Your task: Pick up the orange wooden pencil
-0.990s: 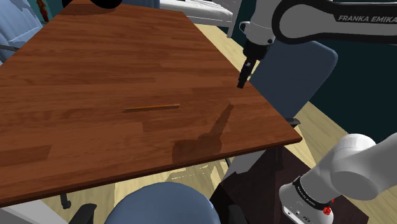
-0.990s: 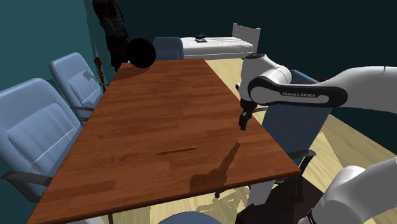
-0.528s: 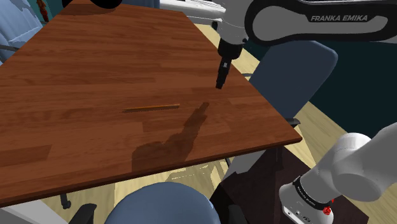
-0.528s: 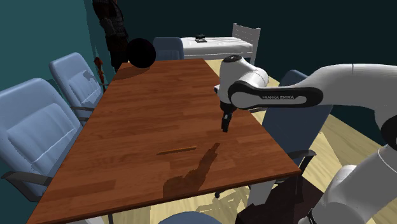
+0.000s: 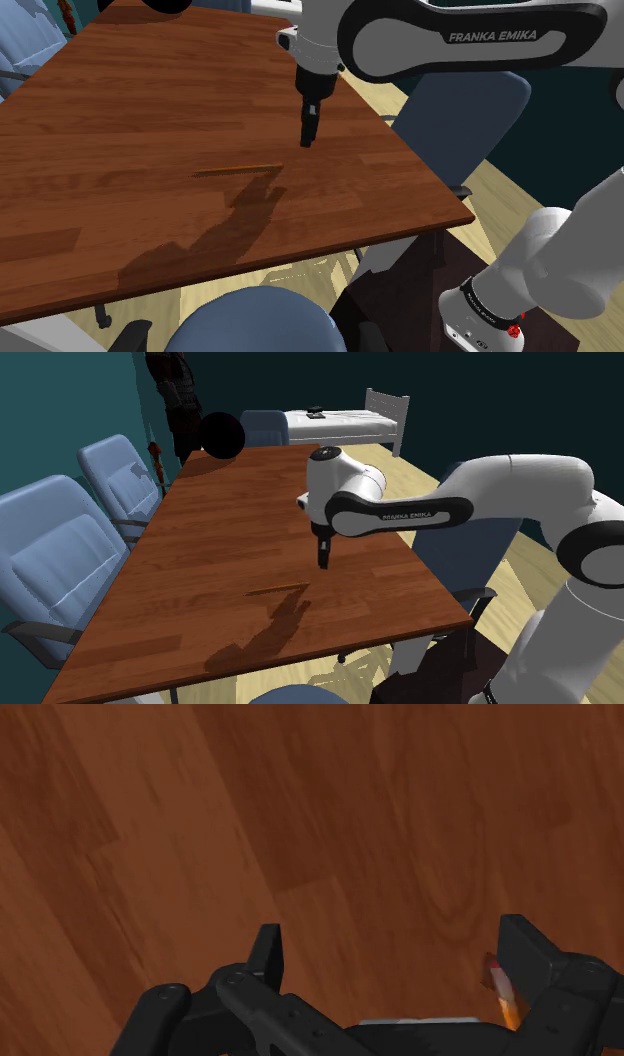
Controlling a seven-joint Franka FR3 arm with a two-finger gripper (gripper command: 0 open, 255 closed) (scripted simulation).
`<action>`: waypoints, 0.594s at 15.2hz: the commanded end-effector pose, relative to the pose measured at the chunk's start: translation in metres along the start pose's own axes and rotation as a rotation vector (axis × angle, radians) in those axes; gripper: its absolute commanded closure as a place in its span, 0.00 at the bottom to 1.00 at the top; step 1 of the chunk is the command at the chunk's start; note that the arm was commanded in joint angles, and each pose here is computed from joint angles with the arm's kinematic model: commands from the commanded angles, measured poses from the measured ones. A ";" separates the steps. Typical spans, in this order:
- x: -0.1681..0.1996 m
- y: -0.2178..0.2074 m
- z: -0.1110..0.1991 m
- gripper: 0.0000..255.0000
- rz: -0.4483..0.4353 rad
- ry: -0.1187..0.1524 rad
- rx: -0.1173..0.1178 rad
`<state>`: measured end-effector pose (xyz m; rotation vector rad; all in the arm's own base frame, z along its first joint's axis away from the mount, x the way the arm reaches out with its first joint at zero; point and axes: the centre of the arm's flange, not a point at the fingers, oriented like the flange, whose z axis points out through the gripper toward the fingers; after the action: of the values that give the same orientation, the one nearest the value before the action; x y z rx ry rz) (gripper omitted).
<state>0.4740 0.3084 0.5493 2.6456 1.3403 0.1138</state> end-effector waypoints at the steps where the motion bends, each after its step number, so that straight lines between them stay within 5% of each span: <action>1: 0.019 -0.012 -0.002 0.00 -0.061 0.012 -0.009; 9: 0.093 -0.083 -0.006 0.00 -0.297 0.054 -0.045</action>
<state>0.4653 0.4208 0.5384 2.4191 1.6720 0.1684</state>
